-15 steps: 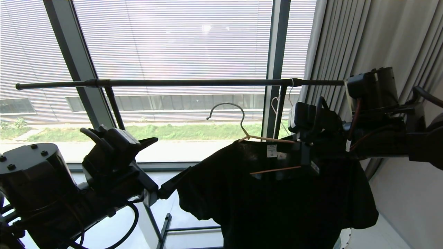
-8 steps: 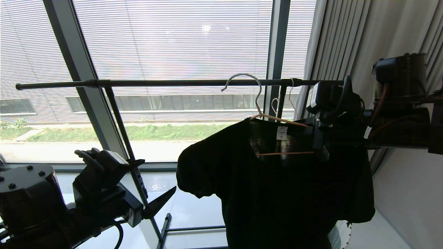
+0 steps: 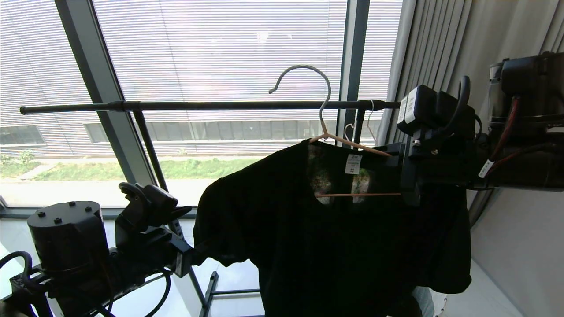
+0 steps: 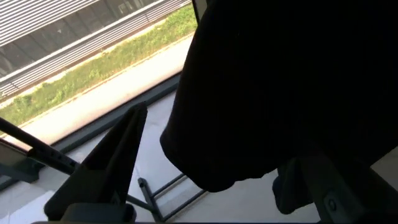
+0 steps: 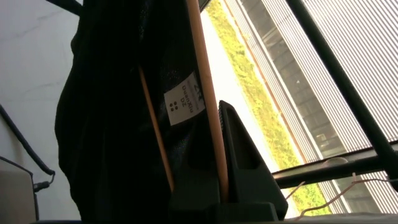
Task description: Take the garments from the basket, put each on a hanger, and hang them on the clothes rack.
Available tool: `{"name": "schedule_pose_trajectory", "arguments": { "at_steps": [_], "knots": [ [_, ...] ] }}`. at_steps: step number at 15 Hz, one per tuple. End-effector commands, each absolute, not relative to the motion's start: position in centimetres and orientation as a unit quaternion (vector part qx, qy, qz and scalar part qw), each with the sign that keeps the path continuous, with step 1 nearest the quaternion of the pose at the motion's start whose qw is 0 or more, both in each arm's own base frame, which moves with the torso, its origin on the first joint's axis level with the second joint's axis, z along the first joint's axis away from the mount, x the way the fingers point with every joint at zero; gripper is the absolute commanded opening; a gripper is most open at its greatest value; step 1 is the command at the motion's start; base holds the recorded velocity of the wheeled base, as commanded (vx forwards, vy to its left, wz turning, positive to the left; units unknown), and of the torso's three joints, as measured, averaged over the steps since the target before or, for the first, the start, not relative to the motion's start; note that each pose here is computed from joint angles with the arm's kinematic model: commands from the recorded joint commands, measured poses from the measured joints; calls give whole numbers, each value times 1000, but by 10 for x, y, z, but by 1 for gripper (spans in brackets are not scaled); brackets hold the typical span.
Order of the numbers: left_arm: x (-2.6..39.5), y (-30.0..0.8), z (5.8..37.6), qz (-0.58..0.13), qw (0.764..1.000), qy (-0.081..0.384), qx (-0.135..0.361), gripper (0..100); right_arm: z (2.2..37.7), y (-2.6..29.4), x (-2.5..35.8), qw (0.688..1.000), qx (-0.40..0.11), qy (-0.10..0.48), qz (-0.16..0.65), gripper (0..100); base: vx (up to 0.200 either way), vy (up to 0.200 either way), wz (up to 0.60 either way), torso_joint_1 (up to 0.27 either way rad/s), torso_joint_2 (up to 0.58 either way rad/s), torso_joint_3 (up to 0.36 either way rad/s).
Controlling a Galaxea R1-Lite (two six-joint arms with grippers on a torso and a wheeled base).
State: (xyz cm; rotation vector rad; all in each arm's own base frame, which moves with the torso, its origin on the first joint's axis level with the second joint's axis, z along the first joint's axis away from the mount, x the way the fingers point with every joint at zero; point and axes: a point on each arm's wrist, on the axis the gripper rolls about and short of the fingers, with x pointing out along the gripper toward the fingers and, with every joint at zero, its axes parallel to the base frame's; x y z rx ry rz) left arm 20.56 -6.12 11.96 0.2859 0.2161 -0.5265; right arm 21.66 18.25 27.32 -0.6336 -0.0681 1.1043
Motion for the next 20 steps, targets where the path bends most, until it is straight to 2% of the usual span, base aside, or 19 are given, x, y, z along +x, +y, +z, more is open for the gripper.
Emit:
{"name": "schedule_pose_trajectory", "arguments": {
  "at_steps": [1, 5, 9, 12, 13, 16, 20],
  "knots": [
    [210, -59, 120, -251, 952, 107, 136, 0, 275, 185, 212, 799, -295, -38, 522, 0, 0, 0, 0, 0, 0, 0],
    [210, -56, 120, -242, 955, 110, 135, 0, 276, 185, 211, 800, -295, -39, 521, 0, 0, 0, 0, 0, 0, 0],
    [218, -9, 114, -131, 974, 137, 126, 0, 261, 162, 217, 819, -298, -1, 490, 0, 0, 0, 0, 0, 0, 0],
    [207, -11, 116, -135, 974, 131, 129, 0, 260, 164, 219, 831, -275, -3, 483, 0, 0, 0, 0, 0, 0, 0],
    [204, -15, 118, -145, 973, 127, 130, 100, 259, 166, 220, 833, -276, -3, 480, 0, 0, 0, 0, 0, 0, 0],
    [203, -16, 119, -143, 973, 124, 130, 100, 259, 166, 219, 833, -276, -2, 480, 0, 0, 0, 0, 0, 0, 0],
    [202, -11, 131, -73, 982, 106, 137, 100, 258, 162, 216, 853, -265, 18, 449, 0, 0, 0, 0, 0, 0, 0]
  ]
}}
